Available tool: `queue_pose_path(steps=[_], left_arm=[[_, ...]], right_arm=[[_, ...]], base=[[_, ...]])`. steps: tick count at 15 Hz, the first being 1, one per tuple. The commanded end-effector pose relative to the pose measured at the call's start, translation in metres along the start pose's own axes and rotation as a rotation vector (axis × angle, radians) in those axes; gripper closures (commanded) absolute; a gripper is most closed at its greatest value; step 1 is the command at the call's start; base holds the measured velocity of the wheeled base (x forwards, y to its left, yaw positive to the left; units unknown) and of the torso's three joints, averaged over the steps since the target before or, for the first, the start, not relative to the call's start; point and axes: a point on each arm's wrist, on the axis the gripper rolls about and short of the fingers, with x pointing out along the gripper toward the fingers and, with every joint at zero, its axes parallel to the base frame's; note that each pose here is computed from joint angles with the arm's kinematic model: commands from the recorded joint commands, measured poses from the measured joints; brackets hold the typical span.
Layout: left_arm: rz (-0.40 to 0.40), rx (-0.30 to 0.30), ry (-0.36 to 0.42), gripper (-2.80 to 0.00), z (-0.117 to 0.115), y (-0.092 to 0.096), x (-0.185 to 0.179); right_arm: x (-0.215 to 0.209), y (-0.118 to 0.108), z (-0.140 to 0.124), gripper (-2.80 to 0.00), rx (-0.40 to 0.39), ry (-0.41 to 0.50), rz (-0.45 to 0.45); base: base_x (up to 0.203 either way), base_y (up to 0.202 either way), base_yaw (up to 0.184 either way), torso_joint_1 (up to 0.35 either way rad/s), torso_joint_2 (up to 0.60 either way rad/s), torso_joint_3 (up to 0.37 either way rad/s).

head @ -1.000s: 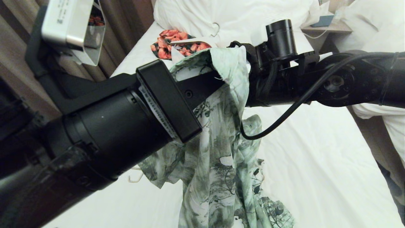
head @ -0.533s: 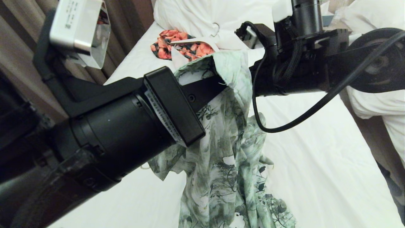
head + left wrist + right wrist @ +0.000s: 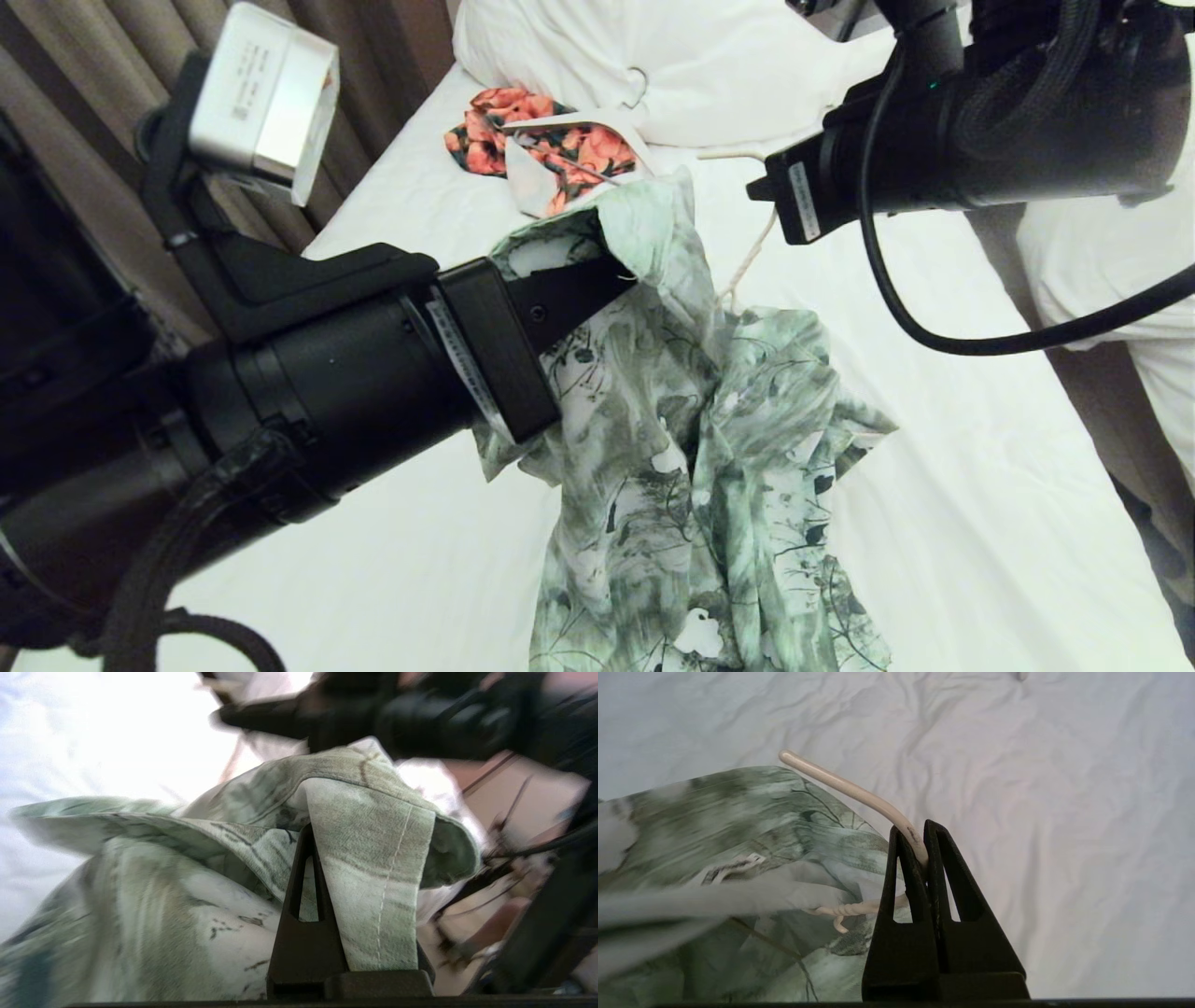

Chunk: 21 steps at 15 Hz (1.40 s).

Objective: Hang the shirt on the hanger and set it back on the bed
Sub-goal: Take the clothes hanger out of the clothes

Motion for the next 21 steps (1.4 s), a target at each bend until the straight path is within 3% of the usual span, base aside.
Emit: queue_pose_path(steps=[1, 2, 7, 10, 17, 21], left_arm=[[0.034, 0.072, -0.01, 0.0, 0.003, 0.008, -0.002], [0.037, 0.119, 0.001, 0.0, 0.001, 0.011, -0.002], [-0.004, 0.147, 0.014, 0.0, -0.003, 0.004, -0.007], [-0.028, 0.21, 0.034, 0.0, -0.01, -0.001, -0.011], [0.029, 0.247, -0.068, 0.0, 0.014, -0.005, -0.019], [0.017, 0.245, -0.048, 0.0, 0.009, -0.007, -0.015]], right_arm=[[-0.019, -0.006, 0.009, 0.0, 0.001, -0.034, -0.011], [-0.025, -0.008, 0.011, 0.0, -0.005, -0.041, -0.014], [-0.043, -0.013, 0.021, 0.0, -0.074, -0.074, -0.035], [-0.057, -0.015, 0.024, 0.0, -0.089, -0.091, -0.026], [-0.077, -0.004, 0.02, 0.0, -0.121, -0.05, 0.058], [-0.077, 0.009, 0.019, 0.0, -0.134, -0.045, 0.103]], base=[[0.0, 0.0, 0.0, 0.0, 0.0, 0.0], [0.0, 0.0, 0.0, 0.0, 0.0, 0.0], [0.0, 0.0, 0.0, 0.0, 0.0, 0.0], [0.0, 0.0, 0.0, 0.0, 0.0, 0.0], [0.0, 0.0, 0.0, 0.0, 0.0, 0.0], [0.0, 0.0, 0.0, 0.0, 0.0, 0.0]])
